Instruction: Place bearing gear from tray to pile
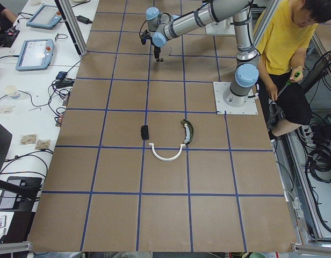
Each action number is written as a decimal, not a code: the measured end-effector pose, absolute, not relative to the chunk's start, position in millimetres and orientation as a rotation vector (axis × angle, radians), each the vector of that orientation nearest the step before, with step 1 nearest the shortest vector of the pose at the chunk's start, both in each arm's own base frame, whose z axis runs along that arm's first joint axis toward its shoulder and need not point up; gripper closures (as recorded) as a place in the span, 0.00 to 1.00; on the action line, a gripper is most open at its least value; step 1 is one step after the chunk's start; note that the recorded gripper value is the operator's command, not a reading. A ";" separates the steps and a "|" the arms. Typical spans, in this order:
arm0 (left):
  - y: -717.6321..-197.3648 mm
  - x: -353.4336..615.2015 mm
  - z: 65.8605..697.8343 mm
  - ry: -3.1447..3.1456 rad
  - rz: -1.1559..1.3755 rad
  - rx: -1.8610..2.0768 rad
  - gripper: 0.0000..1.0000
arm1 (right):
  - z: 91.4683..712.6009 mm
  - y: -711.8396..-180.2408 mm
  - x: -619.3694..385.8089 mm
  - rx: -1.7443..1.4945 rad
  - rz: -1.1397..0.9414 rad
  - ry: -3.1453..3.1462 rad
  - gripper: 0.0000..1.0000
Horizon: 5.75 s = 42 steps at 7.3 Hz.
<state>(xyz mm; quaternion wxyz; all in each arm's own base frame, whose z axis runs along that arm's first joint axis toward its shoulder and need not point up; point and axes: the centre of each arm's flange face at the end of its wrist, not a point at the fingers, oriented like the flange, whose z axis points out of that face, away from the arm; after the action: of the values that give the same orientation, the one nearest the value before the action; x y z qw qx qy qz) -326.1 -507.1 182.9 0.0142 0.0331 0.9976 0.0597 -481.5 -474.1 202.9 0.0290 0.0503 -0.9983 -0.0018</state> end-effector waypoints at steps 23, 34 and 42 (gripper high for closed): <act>-539.3 188.9 252.9 3.125 0.312 -0.140 1.00 | 293.2 -530.7 112.1 -0.330 -0.107 -3.083 1.00; -494.5 300.1 174.3 3.216 0.454 -0.225 0.00 | 187.9 -437.7 415.6 -0.328 0.098 -3.186 0.00; -602.0 48.5 289.4 3.088 0.149 -0.142 0.00 | 374.9 -524.8 187.2 -0.125 0.207 -3.138 0.00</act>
<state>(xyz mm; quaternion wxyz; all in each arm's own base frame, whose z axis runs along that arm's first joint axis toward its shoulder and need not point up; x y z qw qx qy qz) 48.5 -602.0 289.4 0.0232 -0.0459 0.9975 0.0481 187.2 -524.8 374.9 -0.0028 -0.0397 -0.9970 0.0657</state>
